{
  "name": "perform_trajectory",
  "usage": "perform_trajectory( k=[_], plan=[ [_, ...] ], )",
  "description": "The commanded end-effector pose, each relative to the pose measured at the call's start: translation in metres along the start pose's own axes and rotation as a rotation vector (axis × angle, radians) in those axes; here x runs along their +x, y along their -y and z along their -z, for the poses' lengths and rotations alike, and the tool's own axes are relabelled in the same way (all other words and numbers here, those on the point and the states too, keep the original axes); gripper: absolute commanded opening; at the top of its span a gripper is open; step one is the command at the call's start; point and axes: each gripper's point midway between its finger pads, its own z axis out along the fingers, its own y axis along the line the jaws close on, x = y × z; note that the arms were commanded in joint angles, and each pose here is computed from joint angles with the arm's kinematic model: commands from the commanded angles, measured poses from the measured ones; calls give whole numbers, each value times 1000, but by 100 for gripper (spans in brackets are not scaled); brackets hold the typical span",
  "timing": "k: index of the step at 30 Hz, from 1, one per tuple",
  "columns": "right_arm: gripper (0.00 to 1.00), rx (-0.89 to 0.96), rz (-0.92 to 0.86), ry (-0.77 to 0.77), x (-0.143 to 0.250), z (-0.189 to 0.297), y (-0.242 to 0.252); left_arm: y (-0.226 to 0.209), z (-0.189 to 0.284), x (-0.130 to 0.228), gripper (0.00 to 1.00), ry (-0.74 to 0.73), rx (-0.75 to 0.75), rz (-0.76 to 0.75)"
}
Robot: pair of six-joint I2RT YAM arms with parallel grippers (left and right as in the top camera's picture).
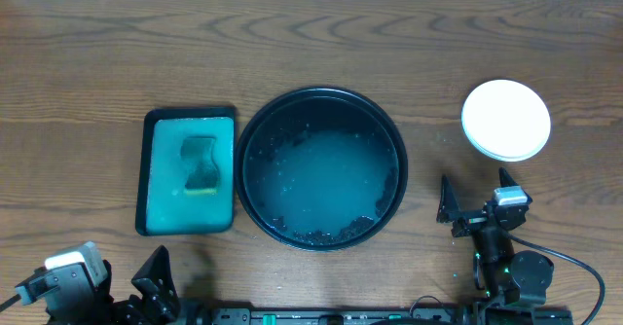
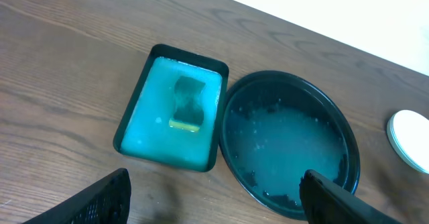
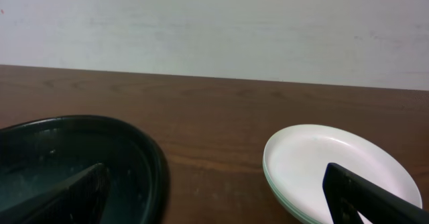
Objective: Clean dirty plates on tray and stack at the side
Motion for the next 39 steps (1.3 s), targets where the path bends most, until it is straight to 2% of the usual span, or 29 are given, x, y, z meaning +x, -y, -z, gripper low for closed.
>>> perform_trajectory(
  k=[1,8,14,19,31,39],
  plan=[
    [99,19,18,0,1,0,4,-1,-1,0,81,-2,-6,-2],
    [99,19,18,0,1,0,4,2,-1,-14,81,55,2,-3],
    [99,19,18,0,1,0,4,9,-22,-44,81,188,20,-60],
    [99,19,18,0,1,0,4,15,-50,-55,81,333,79,-58],
    [99,19,18,0,1,0,4,24,-130,-18,81,627,302,-64],
    [99,19,18,0,1,0,4,18,-170,5,81,636,332,-22]
  ],
)
